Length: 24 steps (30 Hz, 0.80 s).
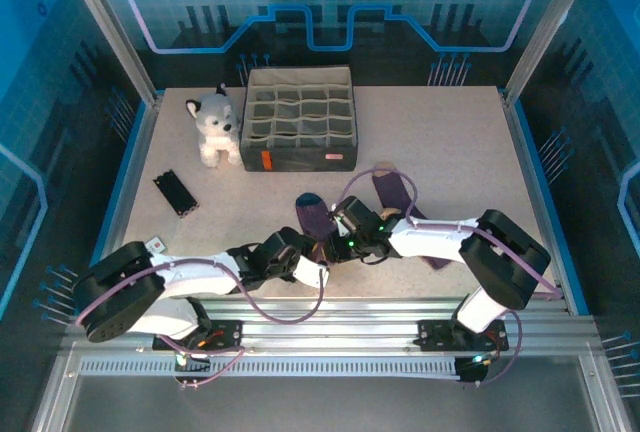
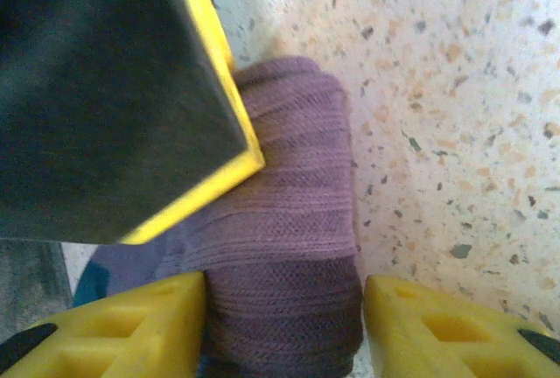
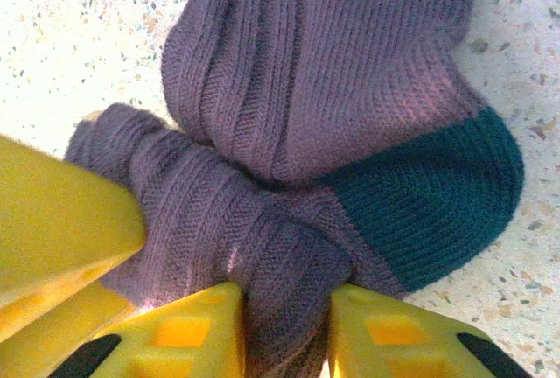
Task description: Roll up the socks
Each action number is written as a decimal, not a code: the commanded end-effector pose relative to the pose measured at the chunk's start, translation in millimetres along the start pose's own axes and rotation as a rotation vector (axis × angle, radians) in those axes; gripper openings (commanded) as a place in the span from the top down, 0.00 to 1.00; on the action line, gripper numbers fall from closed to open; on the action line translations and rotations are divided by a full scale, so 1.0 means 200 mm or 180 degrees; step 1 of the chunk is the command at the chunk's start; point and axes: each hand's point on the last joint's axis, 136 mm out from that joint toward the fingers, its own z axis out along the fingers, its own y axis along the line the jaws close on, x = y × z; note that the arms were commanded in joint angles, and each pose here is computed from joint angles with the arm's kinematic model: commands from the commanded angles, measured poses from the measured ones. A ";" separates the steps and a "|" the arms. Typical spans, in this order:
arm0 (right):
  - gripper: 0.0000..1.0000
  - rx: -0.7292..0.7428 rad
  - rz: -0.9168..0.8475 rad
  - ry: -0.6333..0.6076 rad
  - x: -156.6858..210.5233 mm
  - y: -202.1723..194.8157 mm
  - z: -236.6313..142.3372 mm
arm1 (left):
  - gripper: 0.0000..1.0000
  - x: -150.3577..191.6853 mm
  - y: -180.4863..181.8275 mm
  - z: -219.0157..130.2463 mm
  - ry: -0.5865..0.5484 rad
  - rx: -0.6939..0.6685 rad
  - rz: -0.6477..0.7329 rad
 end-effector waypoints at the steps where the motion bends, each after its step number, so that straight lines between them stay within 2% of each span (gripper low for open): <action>1: 0.72 0.0360 0.0100 0.0493 0.19 -0.17 0.04 | 0.50 0.02 0.00 0.03 0.0097 -0.0010 0.0049; 7: 0.72 0.0307 0.0109 0.0541 0.19 -0.17 0.04 | 0.50 0.07 -0.05 0.08 0.0263 0.0104 0.0147; 9: 0.72 0.0273 0.0118 0.0556 0.19 -0.16 0.04 | 0.55 0.08 -0.06 0.10 0.0332 0.0161 0.0173; 12: 0.72 0.0177 0.0165 0.0547 0.18 -0.14 0.02 | 0.75 0.08 -0.09 0.11 0.0326 0.0315 0.0166; 14: 0.71 0.0100 0.0200 0.0489 0.15 -0.12 0.00 | 0.98 0.07 -0.12 0.11 0.0299 0.0431 0.0126; 21: 0.55 -0.0238 0.0260 -0.0005 0.01 -0.06 -0.18 | 1.00 0.01 -0.17 0.04 0.0024 0.1101 -0.0375; 24: 0.51 -0.0342 0.0105 -0.0328 -0.06 -0.05 -0.28 | 1.00 -0.01 -0.17 0.01 -0.0088 0.1403 -0.0648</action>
